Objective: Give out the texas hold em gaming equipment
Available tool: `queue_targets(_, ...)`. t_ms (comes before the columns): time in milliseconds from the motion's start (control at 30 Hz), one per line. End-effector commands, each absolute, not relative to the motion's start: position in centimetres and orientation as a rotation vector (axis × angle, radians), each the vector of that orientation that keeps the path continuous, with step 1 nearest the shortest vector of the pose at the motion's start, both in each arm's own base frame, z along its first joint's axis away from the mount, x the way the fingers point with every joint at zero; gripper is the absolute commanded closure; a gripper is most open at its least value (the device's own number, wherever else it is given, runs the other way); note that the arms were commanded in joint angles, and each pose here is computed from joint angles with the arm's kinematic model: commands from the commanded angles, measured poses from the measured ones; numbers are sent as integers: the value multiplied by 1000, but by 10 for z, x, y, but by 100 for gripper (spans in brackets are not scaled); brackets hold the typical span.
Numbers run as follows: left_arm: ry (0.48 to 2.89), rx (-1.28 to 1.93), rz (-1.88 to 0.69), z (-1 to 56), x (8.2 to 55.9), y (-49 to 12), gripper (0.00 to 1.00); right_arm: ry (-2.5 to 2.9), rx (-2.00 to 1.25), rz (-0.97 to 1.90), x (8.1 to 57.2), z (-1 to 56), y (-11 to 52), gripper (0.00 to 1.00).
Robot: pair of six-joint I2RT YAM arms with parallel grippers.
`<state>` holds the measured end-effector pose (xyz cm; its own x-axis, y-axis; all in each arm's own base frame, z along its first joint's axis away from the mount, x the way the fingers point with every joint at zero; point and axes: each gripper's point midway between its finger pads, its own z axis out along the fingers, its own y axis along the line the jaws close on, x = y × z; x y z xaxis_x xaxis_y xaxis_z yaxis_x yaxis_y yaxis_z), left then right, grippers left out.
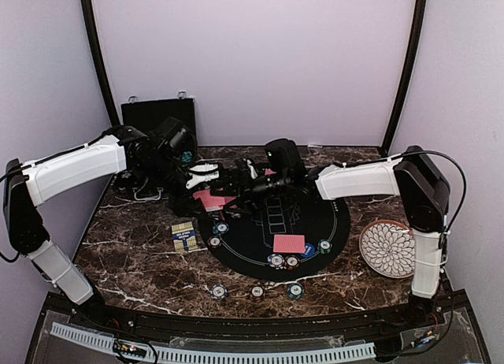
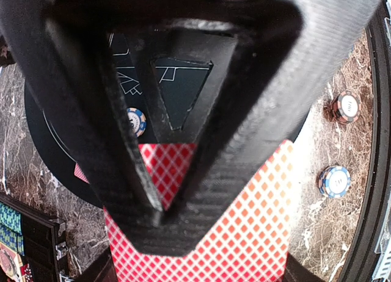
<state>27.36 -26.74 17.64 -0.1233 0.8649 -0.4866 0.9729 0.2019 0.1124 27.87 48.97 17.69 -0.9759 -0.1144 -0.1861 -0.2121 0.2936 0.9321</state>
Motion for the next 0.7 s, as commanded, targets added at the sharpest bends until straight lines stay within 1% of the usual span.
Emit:
queue_targets(0, 1994, 1684, -329, 194, 271, -267, 100, 2380, -349, 1826, 277, 204, 492, 19)
queue_targets(200, 1995, 1685, -327, 194, 271, -266, 100, 2391, -364, 1855, 272, 199, 500, 20)
queue_targets(400, 1999, 1685, -326, 193, 271, -266, 100, 2431, -383, 1846, 268, 189, 498, 25)
queue_targets(667, 1996, 1687, -324, 194, 272, -266, 100, 2430, -342, 1837, 273, 190, 476, 44)
